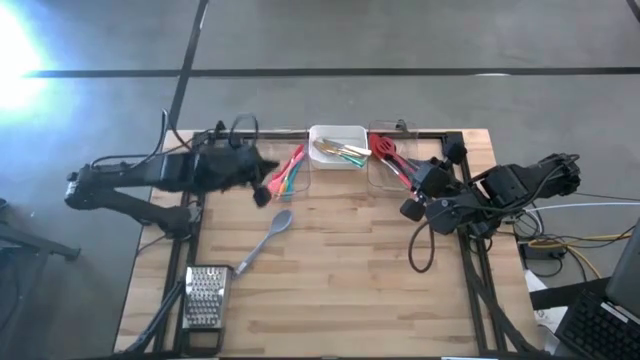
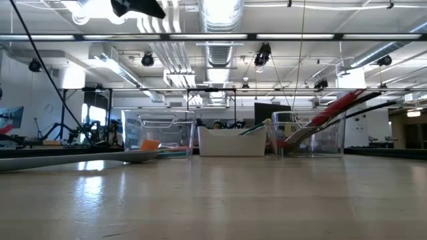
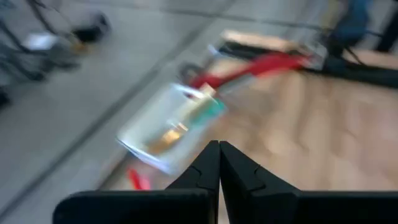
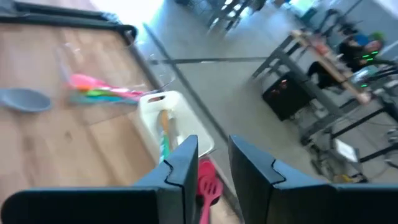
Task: Pick & Place Kitchen Items
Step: Put the blue serving spoon into the right transparent bin
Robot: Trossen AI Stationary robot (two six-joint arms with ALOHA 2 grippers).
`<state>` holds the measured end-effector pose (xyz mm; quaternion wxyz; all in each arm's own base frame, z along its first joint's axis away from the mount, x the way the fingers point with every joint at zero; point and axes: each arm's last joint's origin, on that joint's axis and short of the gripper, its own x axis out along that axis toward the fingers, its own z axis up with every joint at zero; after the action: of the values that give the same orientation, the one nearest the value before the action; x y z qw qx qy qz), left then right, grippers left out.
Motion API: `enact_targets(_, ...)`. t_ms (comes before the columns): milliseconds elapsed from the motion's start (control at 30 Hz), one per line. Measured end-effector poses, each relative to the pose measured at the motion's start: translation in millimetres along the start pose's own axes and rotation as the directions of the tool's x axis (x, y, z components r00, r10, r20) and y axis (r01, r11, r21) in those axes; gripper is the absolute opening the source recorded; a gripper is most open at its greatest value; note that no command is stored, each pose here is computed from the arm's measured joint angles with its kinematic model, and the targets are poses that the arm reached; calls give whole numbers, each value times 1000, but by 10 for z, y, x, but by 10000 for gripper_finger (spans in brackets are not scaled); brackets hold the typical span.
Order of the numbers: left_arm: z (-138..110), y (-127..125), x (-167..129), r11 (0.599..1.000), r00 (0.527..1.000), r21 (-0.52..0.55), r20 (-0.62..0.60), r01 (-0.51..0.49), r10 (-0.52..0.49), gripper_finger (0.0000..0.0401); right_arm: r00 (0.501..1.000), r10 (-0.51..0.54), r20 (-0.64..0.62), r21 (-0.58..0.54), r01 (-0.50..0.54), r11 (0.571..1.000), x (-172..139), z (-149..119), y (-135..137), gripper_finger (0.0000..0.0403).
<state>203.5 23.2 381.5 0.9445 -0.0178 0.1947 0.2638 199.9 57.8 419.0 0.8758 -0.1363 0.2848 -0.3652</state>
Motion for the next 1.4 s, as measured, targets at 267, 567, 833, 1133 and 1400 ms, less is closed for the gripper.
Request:
enact_targets(267, -490, -223, -5, 979, 967, -186, -225, 80, -121, 9, 1000, 22, -14, -3, -22, 1000, 2, -6, 9, 84)
enact_targets(567, -1048, -298, 68, 953, 834, -292, -502, 85, -228, 11, 999, 39, -29, 14, -39, 999, 19, -14, 49, 70)
enact_targets(833, -1401, -372, 85, 942, 778, -334, -592, 0, -211, 12, 999, 39, -29, 30, -38, 999, 32, -6, 80, 80)
enact_targets(1133, -1776, -396, 183, 923, 712, -384, -646, 9, -275, 12, 999, 36, -34, 21, -36, 999, 53, -2, 129, 85)
enact_targets(1400, -2031, -507, 309, 863, 612, -492, -648, 119, -454, 27, 999, 37, -35, 17, -36, 999, 55, -2, 133, 75)
